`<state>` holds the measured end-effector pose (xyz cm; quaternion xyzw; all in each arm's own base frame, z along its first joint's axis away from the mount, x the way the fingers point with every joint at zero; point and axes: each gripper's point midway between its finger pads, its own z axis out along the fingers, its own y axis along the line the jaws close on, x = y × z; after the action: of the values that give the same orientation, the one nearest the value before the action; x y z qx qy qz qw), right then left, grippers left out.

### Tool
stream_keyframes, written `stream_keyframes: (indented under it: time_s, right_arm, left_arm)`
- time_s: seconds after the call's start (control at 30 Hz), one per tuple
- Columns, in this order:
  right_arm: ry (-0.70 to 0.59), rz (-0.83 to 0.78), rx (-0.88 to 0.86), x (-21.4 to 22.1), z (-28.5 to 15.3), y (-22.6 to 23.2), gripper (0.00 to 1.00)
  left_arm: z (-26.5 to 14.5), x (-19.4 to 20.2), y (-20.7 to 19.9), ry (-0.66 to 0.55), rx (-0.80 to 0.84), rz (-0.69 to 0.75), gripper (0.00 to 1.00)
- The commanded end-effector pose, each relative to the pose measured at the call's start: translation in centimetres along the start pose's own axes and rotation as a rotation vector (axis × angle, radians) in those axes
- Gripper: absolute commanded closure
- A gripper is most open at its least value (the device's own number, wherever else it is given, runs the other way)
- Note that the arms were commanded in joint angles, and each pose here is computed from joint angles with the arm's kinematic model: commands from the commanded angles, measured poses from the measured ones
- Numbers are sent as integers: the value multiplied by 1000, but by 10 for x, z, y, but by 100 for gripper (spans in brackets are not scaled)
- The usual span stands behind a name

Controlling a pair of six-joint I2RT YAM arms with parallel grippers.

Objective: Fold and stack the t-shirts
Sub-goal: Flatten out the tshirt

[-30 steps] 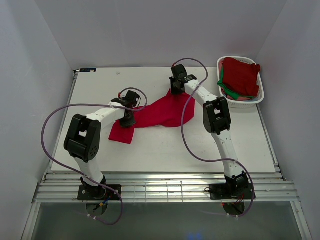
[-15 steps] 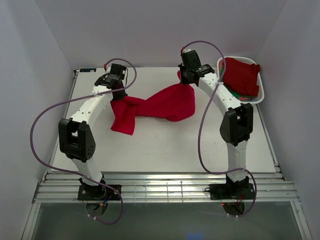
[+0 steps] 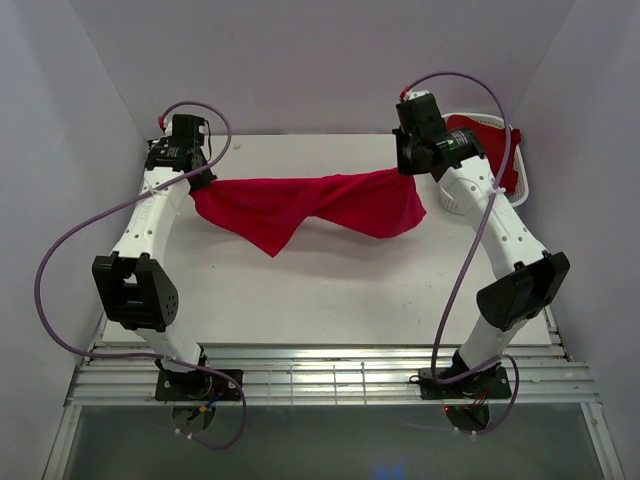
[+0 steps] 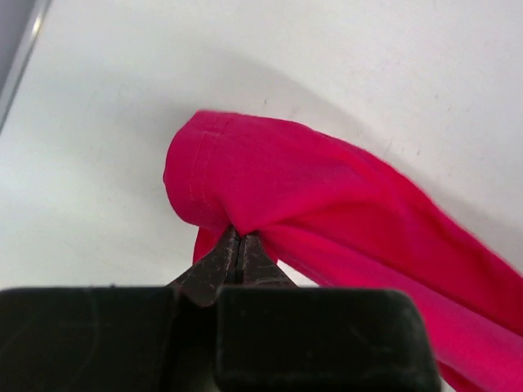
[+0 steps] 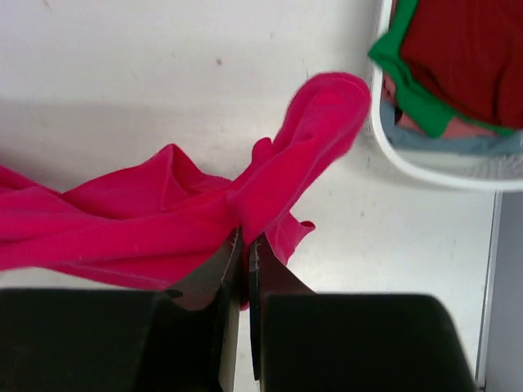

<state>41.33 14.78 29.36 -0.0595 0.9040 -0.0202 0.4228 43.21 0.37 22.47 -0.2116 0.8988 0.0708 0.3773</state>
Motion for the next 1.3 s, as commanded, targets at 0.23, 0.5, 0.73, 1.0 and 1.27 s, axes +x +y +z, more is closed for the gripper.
stream_keyframes:
  time_s: [0.23,0.5,0.73,1.0,1.27]
  right_arm:
    - [462,36,98,146,-56,-31,83]
    - [408,83,-3,149,-82,-11,46]
    - [332,57,-69,146,-26,16,49]
    - [350,60,-146,153,4,41,54]
    - [313,72,-180,142,-4,44,54]
  left_arm:
    - [-10,74,10,168,63,37,74]
    - [-26,83,17,157,83,15,21]
    - [-43,119,-35,211,244,52,46]
    - [-49,233,-49,440,200,203,41]
    - [-42,255,-33,491,121,197,39]
